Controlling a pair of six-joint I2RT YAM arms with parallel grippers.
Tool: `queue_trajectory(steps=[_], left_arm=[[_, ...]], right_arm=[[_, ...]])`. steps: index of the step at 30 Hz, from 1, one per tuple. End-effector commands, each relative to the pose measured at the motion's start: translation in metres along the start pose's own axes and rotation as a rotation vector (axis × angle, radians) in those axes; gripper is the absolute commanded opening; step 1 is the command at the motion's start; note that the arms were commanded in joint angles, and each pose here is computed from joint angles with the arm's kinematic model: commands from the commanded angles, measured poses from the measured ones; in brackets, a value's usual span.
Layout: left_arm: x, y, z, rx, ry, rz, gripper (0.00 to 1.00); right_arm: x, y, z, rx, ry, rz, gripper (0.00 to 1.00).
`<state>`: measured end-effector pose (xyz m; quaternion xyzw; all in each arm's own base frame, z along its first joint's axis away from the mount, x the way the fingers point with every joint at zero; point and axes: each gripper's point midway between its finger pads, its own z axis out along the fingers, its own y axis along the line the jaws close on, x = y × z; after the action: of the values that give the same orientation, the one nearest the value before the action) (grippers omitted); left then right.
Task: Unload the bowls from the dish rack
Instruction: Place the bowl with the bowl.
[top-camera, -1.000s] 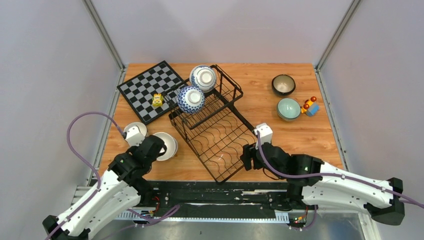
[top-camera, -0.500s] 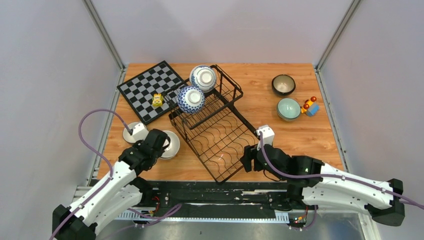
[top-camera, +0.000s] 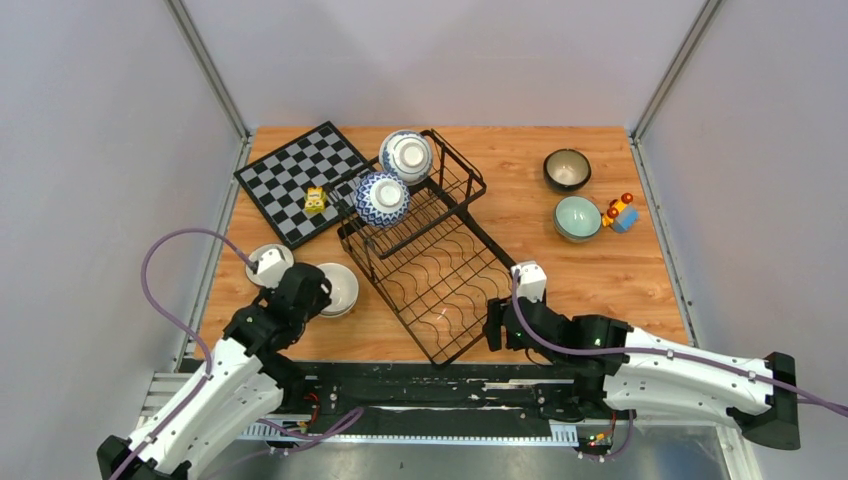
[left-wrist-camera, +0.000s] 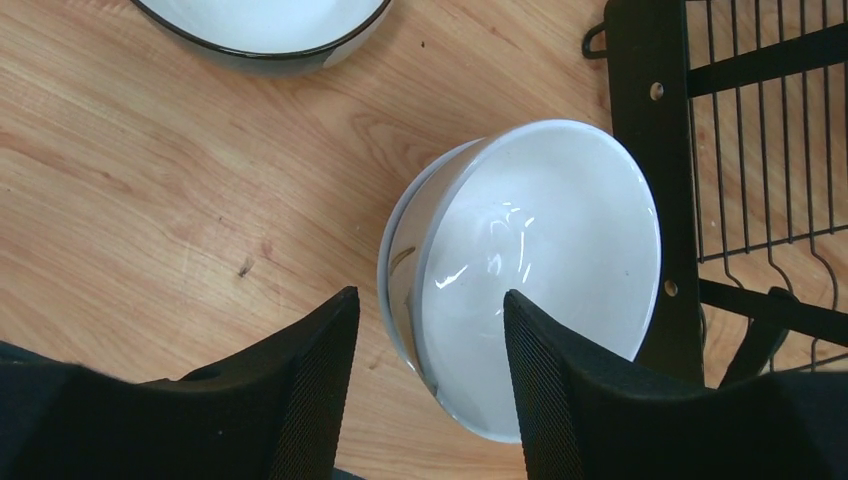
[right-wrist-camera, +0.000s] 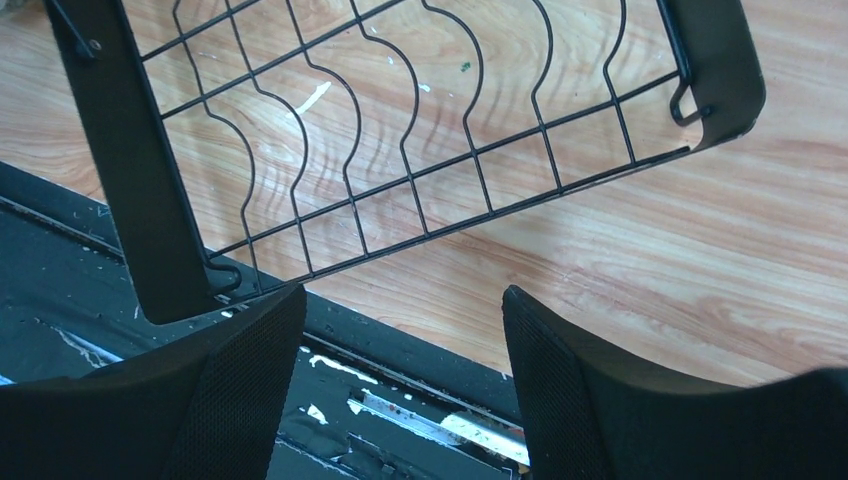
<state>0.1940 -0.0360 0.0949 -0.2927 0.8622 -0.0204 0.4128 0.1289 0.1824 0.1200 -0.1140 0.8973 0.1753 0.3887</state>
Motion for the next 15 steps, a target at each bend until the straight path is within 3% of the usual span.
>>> queue_trajectory(steps=[1,8,15], left_arm=[[-0.01,0.003,-0.014,0.015,-0.012,-0.013,0.58],[-0.022,-0.009,-0.027,0.091,-0.03,-0.05,0.56],[-0.066,-0.022,-0.053,0.138,-0.134,0.0,0.57]], right_arm=[[0.015,-0.014,0.007,0.058,0.025,0.063,0.76],[0.017,-0.012,0.022,0.025,0.028,0.182,0.76],[0.027,-0.024,0.038,0.078,0.068,0.283,0.71]])
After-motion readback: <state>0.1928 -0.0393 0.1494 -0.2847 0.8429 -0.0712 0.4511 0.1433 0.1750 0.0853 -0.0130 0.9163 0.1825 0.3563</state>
